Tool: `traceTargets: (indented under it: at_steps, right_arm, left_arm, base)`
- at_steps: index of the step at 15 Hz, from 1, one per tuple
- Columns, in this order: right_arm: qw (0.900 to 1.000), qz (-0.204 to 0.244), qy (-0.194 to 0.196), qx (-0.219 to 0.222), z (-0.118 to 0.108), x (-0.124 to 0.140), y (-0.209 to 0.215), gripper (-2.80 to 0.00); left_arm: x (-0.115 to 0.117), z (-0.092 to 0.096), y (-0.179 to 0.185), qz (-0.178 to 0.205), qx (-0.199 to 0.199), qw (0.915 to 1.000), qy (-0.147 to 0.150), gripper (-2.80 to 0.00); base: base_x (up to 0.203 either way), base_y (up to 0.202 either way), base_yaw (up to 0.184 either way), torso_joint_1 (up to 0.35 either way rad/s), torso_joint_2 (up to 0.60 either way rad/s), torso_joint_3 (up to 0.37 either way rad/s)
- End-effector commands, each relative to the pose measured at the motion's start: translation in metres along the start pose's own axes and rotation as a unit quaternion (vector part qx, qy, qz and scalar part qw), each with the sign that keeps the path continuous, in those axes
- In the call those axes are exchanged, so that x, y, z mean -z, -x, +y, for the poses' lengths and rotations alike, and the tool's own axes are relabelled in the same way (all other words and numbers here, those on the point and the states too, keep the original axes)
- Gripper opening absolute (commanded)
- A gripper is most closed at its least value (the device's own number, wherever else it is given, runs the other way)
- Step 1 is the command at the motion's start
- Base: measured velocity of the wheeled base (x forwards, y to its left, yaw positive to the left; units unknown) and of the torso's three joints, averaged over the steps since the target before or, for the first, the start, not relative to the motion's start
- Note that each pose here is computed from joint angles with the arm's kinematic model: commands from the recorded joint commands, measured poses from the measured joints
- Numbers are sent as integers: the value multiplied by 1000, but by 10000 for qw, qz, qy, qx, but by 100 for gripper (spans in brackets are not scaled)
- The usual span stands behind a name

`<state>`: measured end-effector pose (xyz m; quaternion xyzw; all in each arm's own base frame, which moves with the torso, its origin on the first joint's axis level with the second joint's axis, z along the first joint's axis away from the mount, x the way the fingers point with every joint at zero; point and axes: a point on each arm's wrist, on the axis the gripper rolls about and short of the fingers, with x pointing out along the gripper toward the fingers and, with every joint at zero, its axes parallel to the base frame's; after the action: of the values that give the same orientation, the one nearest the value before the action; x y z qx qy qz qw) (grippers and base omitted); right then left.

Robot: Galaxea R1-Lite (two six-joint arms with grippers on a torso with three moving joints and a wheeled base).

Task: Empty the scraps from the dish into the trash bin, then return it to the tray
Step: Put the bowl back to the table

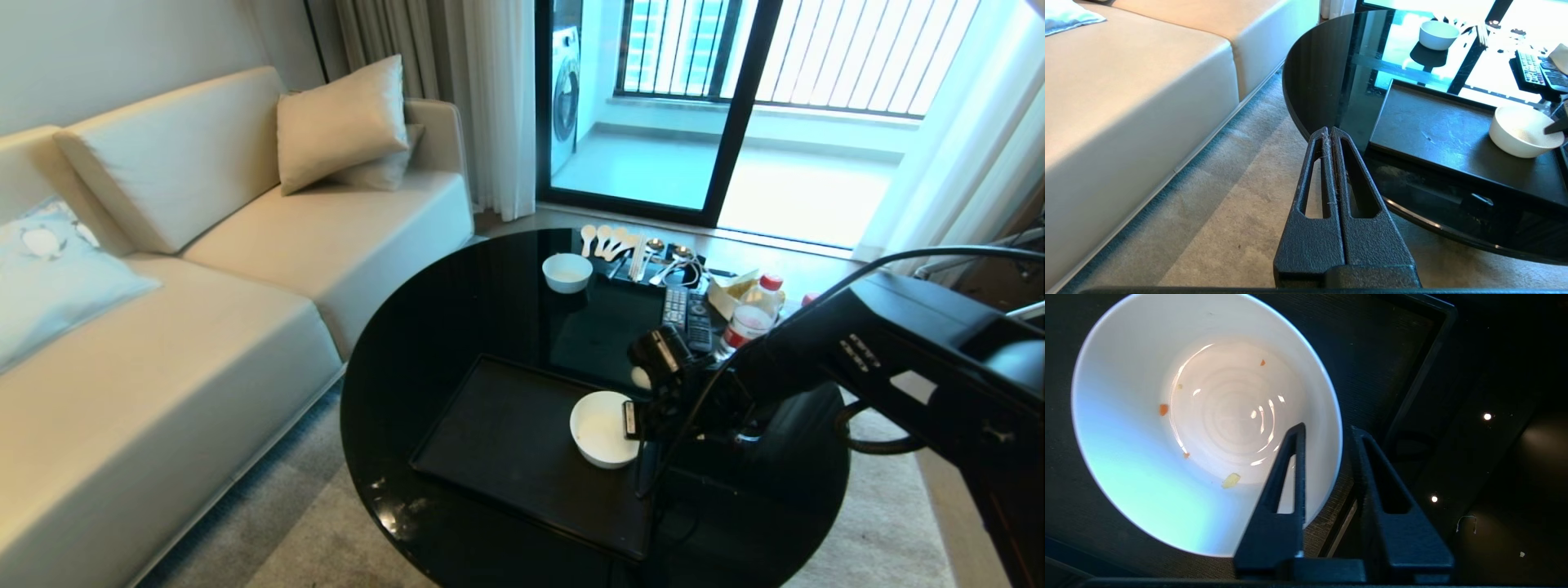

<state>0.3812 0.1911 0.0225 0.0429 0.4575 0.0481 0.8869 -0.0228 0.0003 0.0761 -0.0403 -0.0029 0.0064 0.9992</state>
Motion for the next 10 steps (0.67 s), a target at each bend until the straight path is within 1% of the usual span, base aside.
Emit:
traceTargets:
  at_steps: [1,6,8,10]
  right_arm:
    - [10000,-68,-42,-28,1,-3,5,0]
    - [9986,-471,-99,-196,4,-21,39,0]
    - [9974,-662,-116,-274,4,-28,60,0]
    - [9962,-804,-84,-318,-1,-29,84,0]
  left_arm:
    - [0,0,0,-4,-3,10000,4,-280]
    - [0,0,0,-4,-3,10000,4,-280]
    - [0,0,0,-4,-3,10000,4,-280]
    - [0,0,0,-4,-3,10000,4,-280]
  base:
    - [0,0,0,0,0,0]
    - [0,0,0,0,0,0]
    - [0,0,0,0,0,0]
    - [0,0,0,0,0,0]
